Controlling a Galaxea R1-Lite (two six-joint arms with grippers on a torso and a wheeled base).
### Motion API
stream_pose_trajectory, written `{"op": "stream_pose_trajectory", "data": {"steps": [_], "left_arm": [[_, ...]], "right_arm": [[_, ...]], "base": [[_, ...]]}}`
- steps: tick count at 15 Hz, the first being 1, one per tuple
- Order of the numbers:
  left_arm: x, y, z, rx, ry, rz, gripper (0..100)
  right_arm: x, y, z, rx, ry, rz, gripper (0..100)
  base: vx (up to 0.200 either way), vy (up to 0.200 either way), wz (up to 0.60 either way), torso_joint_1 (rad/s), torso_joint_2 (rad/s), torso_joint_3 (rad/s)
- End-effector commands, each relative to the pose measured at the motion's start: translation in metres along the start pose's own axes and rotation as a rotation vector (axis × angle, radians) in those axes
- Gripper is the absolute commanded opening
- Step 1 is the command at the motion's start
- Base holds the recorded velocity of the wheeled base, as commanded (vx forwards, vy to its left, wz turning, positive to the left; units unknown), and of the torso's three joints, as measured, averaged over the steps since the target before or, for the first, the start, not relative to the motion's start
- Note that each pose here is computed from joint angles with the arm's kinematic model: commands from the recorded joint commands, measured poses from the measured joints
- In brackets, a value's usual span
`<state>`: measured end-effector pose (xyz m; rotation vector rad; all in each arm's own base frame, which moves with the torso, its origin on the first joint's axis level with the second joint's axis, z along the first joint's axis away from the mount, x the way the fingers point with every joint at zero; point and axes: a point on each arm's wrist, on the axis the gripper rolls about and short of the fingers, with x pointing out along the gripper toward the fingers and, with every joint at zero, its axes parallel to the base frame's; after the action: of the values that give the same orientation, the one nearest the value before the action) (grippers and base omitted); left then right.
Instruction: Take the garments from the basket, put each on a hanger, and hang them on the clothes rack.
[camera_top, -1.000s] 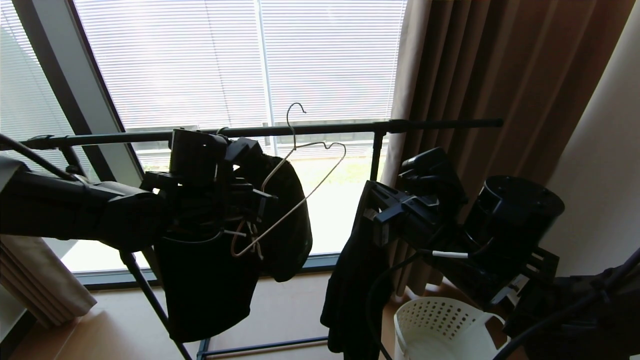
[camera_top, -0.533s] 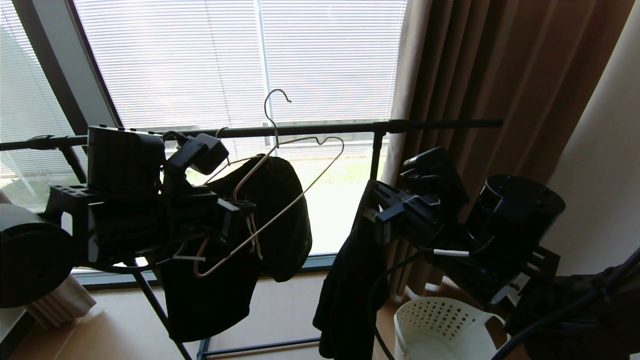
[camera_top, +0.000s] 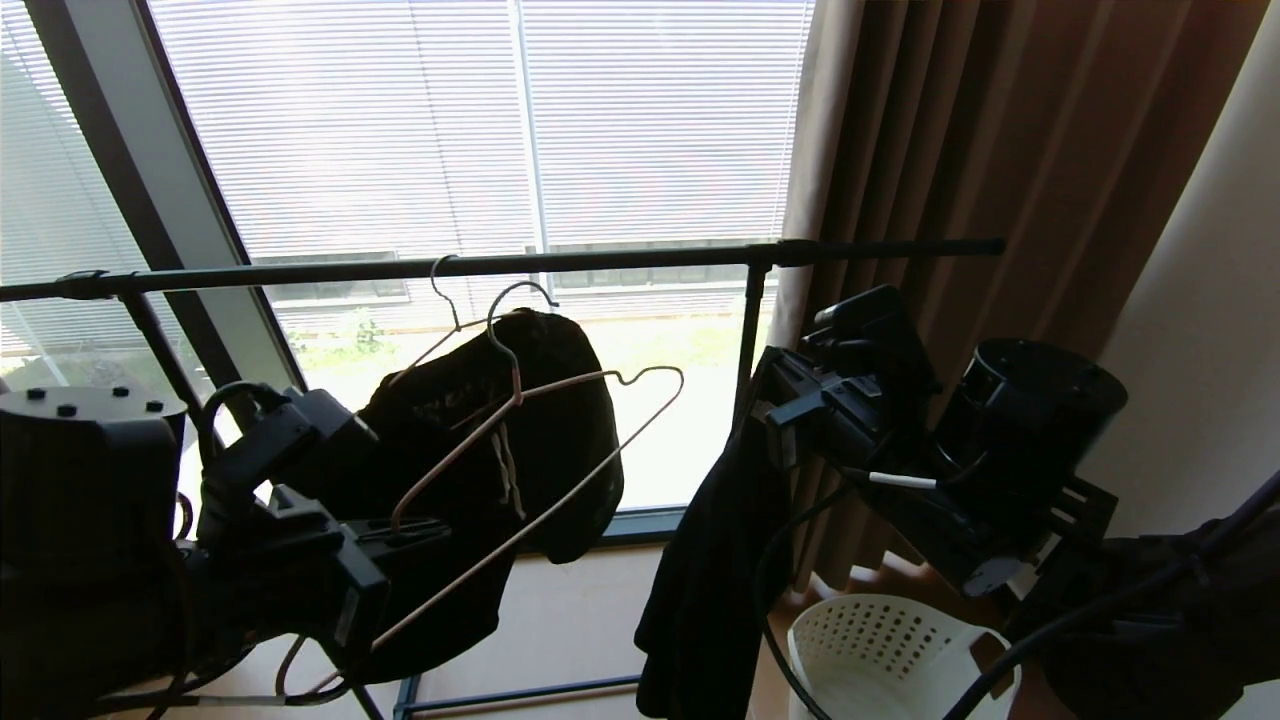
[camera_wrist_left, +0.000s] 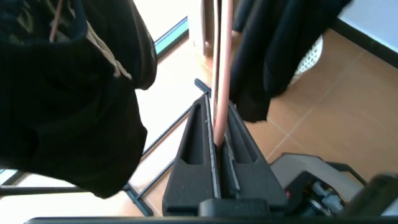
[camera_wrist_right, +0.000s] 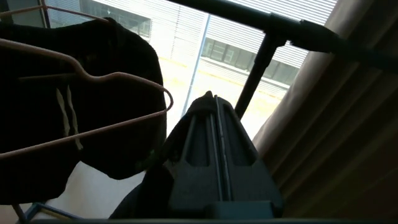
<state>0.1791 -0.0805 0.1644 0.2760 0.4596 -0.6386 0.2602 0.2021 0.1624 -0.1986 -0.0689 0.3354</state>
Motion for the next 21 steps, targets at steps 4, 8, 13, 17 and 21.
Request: {"op": "stream_pose_trajectory", "data": {"steps": [4, 8, 13, 17, 21], "left_arm": [[-0.04, -0.017, -0.028, 0.021, -0.071, -0.105, 0], [-0.028, -0.025, -0.023, 0.042, -0.053, -0.202, 0], [-0.011, -0.03, -0.012, 0.063, -0.049, -0.247, 0], [0.0, -0.02, -0.011, 0.044, -0.06, -0.193, 0], [-0.001, -0.011, -0.012, 0.026, -0.061, -0.15, 0]], "right_arm": [[0.014, -0.004, -0.007, -0.007, 0.015, -0.072, 0], [0.018, -0.003, -0.007, -0.004, 0.014, -0.085, 0], [0.019, -0.005, -0.006, 0.0, 0.007, -0.088, 0], [0.017, -0.007, -0.003, 0.004, -0.001, -0.09, 0], [0.017, -0.007, -0.003, 0.004, -0.001, -0.09, 0]], "base": [[0.0, 0.0, 0.0, 0.0, 0.0, 0.0], [0.0, 0.0, 0.0, 0.0, 0.0, 0.0], [0.0, 0.0, 0.0, 0.0, 0.0, 0.0], [0.0, 0.0, 0.0, 0.0, 0.0, 0.0], [0.0, 0.0, 0.0, 0.0, 0.0, 0.0]]}}
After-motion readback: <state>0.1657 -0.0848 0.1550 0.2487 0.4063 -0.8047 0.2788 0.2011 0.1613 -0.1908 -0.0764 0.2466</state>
